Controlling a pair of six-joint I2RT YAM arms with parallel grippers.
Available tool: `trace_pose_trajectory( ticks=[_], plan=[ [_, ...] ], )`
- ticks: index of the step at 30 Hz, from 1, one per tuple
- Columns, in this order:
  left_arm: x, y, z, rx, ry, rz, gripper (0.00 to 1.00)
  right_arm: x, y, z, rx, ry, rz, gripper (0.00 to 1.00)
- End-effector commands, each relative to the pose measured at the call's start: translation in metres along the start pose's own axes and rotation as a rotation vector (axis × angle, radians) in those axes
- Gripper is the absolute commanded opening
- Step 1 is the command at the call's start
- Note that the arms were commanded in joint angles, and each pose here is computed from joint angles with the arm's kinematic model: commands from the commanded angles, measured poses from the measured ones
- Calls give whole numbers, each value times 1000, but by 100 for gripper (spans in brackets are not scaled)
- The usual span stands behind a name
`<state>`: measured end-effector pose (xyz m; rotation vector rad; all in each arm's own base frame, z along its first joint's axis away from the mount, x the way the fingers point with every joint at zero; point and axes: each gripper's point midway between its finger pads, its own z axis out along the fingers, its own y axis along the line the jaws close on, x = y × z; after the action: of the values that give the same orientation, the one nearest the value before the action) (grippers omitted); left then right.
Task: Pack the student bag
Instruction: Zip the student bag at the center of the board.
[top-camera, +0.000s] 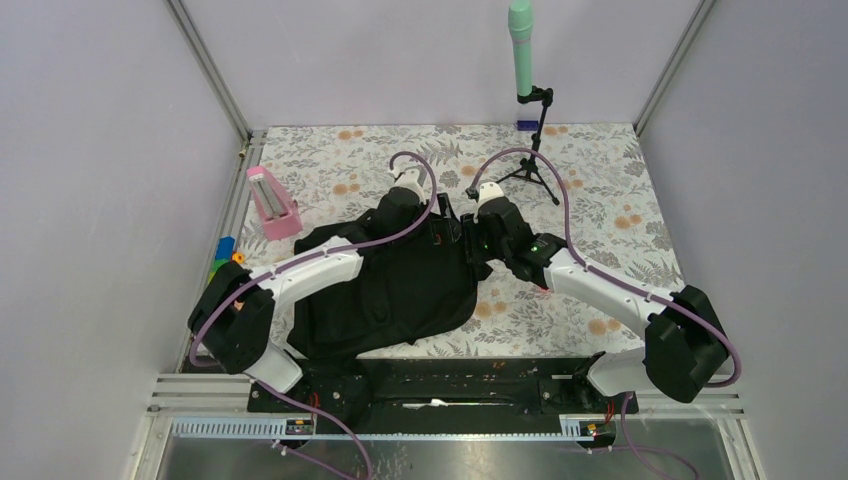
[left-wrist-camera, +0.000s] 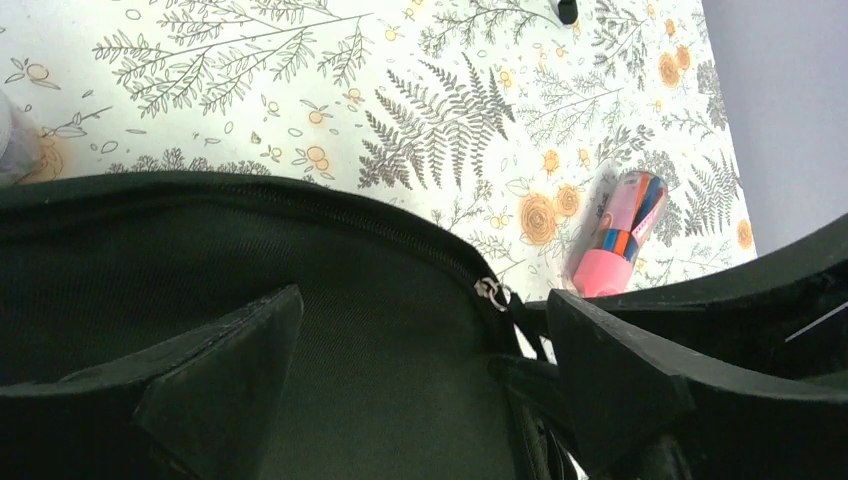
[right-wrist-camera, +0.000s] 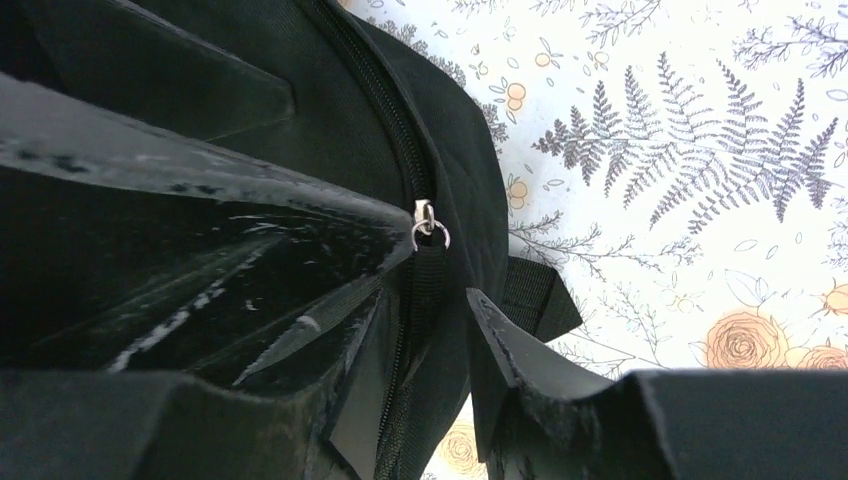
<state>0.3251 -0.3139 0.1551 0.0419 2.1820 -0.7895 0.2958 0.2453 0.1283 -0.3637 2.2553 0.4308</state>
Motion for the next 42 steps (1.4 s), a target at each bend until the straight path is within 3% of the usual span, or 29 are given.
trace_pose_trajectory(
  ticks=[1,3,6,11,24,29,35,39,42],
  plan=[
    [-27,-18,9,47,-69,-22,97,-29,1,-1,5,-78,-11,40],
    [-26,-15,12,35,-63,-23,98,-30,1,-1,7,-81,-12,39],
    [-23,-11,17,18,-52,-22,96,-32,1,-2,7,-85,-11,29],
    [-23,-5,23,-13,-62,-22,94,-31,3,-6,-9,-87,-2,0],
    [-30,4,40,-74,-85,-4,92,3,6,-22,-67,-19,24,0],
    [-29,6,47,-81,-75,3,78,11,3,-30,-51,-9,3,0],
    [-26,2,53,-67,-58,7,52,24,2,-29,7,28,-77,0],
    [-25,0,57,-56,-47,8,51,28,7,-26,25,41,-114,0],
    [-22,0,60,-53,-36,8,43,28,12,-25,25,40,-122,0]
  ],
)
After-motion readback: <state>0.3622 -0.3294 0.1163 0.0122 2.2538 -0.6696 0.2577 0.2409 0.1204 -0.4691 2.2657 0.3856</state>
